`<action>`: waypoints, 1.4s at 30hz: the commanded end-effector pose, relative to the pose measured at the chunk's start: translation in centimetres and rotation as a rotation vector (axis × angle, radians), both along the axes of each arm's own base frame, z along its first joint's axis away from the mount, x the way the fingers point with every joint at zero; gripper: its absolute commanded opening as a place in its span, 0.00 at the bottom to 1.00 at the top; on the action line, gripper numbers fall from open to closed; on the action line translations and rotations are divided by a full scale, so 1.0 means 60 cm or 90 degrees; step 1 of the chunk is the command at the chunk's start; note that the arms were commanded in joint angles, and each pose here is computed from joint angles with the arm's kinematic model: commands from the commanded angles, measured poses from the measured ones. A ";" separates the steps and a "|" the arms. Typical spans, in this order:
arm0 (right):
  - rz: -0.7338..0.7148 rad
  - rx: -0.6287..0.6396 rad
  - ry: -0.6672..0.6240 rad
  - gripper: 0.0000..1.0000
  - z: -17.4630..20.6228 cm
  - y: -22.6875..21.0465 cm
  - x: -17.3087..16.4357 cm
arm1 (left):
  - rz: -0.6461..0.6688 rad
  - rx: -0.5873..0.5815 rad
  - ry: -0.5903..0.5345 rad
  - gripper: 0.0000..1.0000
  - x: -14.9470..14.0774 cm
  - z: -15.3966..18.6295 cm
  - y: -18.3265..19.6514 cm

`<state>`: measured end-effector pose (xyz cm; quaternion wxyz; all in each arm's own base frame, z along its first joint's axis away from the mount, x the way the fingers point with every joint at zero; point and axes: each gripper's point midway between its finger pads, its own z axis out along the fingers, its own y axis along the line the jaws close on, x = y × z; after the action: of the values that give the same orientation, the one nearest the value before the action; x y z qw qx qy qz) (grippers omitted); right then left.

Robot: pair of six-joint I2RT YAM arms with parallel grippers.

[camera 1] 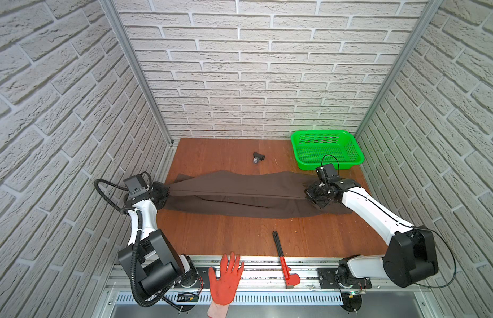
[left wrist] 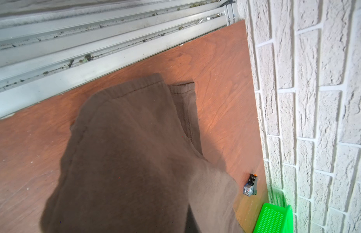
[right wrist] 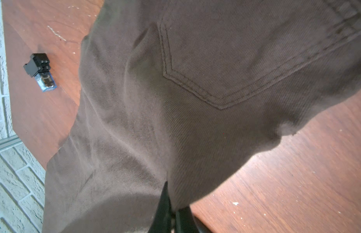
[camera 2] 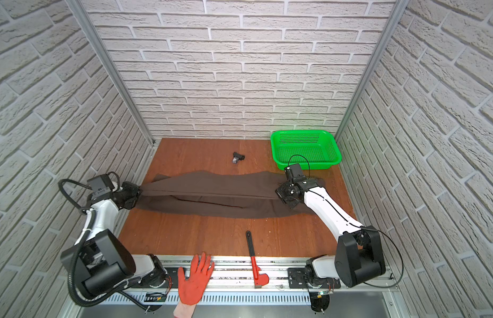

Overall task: Fold and stack the trousers
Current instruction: Smooth out the trousers at the center of the table, then move the trousers to the center of the table.

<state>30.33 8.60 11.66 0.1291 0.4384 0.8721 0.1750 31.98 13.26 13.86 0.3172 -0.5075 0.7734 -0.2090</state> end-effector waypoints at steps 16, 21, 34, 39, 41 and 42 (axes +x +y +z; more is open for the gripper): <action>0.045 -0.105 0.126 0.30 -0.116 -0.021 -0.055 | 0.027 0.012 0.041 0.62 0.008 -0.077 0.036; 0.085 -0.139 0.076 0.45 -0.037 -0.029 -0.039 | 0.022 0.057 0.033 0.72 0.006 -0.012 0.045; 0.102 -0.220 0.028 0.51 0.005 -0.088 0.059 | -0.055 0.079 0.053 0.79 0.048 0.007 0.000; 0.088 -0.214 0.078 0.27 -0.075 -0.129 0.086 | -0.056 0.088 0.049 0.79 0.045 0.019 0.001; 0.082 -0.221 0.098 0.22 -0.103 -0.149 0.091 | -0.056 0.089 0.046 0.79 0.043 0.024 0.000; 0.076 -0.230 0.110 0.21 -0.118 -0.161 0.092 | -0.057 0.090 0.045 0.79 0.042 0.027 0.000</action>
<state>34.91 0.26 5.40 0.1035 0.3774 0.9202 -0.0049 34.57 12.68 13.95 0.2967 -0.4625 0.8200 -0.1603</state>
